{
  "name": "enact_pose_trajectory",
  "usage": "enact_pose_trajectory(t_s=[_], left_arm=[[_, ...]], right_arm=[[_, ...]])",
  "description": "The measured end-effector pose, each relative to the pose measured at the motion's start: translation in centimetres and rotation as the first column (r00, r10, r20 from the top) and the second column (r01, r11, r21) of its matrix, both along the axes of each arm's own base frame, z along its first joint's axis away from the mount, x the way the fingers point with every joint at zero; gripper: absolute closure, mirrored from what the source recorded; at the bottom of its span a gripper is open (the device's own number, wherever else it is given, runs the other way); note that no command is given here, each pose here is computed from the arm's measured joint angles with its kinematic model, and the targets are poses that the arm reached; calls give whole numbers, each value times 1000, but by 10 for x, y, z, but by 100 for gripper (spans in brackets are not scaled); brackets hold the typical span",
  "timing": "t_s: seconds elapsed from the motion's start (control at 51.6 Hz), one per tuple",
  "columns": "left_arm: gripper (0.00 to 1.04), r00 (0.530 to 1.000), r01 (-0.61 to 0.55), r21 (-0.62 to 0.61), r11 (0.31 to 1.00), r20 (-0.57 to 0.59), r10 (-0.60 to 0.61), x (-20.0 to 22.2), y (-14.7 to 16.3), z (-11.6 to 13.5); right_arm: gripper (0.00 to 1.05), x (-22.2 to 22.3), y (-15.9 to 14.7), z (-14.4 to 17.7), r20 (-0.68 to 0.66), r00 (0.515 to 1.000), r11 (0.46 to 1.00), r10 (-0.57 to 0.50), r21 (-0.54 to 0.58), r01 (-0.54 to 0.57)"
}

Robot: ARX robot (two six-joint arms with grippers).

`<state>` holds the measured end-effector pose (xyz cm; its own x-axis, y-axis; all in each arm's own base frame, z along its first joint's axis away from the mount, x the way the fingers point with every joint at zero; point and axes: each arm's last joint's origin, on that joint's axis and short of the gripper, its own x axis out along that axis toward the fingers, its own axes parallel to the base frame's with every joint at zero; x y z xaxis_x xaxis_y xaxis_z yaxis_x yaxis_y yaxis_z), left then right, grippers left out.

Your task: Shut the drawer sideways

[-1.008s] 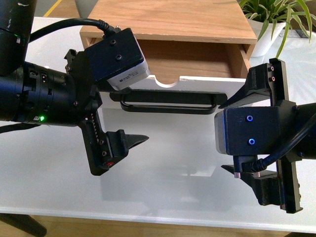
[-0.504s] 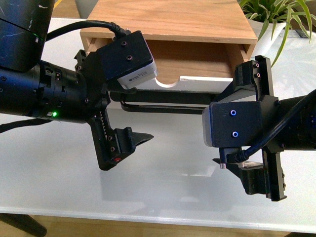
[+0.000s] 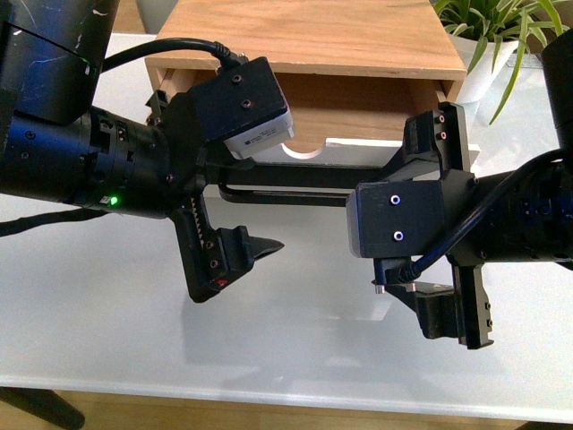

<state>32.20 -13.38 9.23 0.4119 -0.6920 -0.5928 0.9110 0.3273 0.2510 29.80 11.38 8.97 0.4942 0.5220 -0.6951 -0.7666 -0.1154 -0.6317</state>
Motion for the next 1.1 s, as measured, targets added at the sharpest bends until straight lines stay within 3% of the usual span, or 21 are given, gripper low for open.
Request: enact_pose_trajectory(t_s=[1.105], left_arm=[[9,994,96,40,995,-56,-93,9,-6,-12]], right_arm=[[9,20,25,-17,-22,1000,1000,12,-24,-13]])
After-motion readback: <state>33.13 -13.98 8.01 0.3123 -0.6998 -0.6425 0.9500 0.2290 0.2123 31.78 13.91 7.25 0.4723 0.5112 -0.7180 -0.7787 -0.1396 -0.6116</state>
